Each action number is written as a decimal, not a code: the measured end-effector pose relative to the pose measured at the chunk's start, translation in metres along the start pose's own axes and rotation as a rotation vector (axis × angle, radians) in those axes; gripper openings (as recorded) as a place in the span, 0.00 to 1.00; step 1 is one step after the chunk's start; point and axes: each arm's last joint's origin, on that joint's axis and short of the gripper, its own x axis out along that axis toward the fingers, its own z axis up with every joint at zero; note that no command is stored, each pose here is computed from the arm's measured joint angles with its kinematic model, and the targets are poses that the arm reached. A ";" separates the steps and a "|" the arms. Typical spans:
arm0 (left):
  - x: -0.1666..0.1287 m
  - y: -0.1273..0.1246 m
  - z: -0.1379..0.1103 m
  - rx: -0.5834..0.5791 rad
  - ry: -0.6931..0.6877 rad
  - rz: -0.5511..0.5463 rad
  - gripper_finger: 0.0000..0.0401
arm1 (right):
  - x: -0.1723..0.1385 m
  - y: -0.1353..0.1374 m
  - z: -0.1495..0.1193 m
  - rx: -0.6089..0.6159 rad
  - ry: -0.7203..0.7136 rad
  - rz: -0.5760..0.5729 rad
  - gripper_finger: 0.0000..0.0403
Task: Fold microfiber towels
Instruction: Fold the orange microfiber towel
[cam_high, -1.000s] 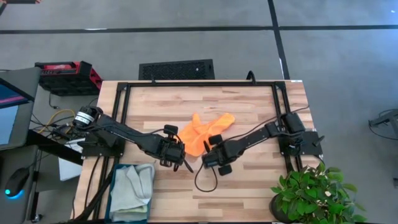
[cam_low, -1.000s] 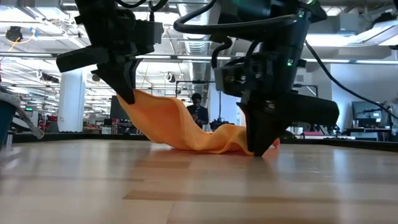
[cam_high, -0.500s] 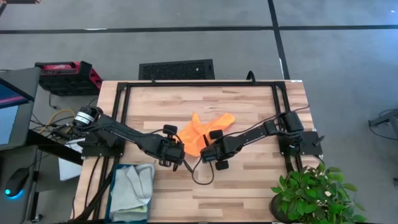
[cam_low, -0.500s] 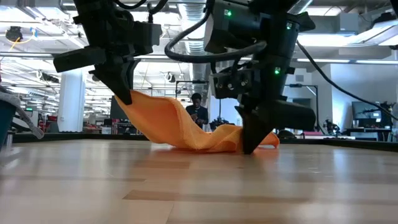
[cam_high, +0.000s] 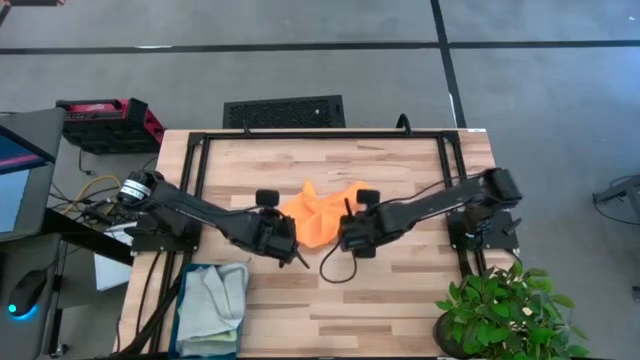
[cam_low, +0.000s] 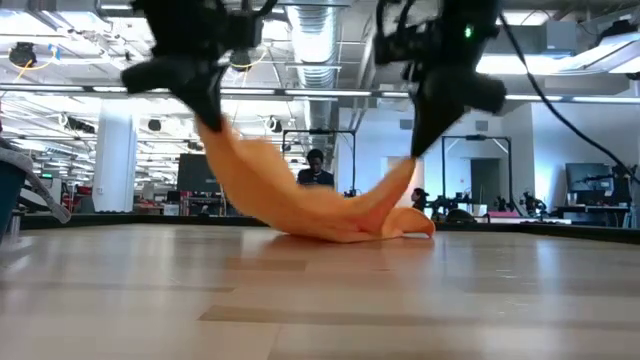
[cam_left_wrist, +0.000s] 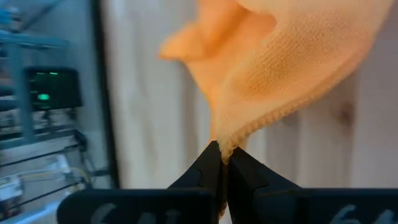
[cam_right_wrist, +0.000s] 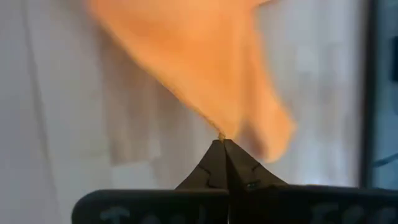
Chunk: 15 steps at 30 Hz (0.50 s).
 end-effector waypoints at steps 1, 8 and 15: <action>-0.004 0.004 0.003 -0.008 -0.010 0.021 0.00 | -0.007 -0.004 -0.001 0.017 -0.023 -0.024 0.00; -0.040 0.041 0.016 -0.060 -0.071 0.157 0.00 | -0.050 -0.040 -0.015 0.107 -0.145 -0.163 0.00; -0.073 0.101 0.013 -0.207 -0.145 0.201 0.00 | -0.080 -0.076 -0.033 0.173 -0.223 -0.326 0.00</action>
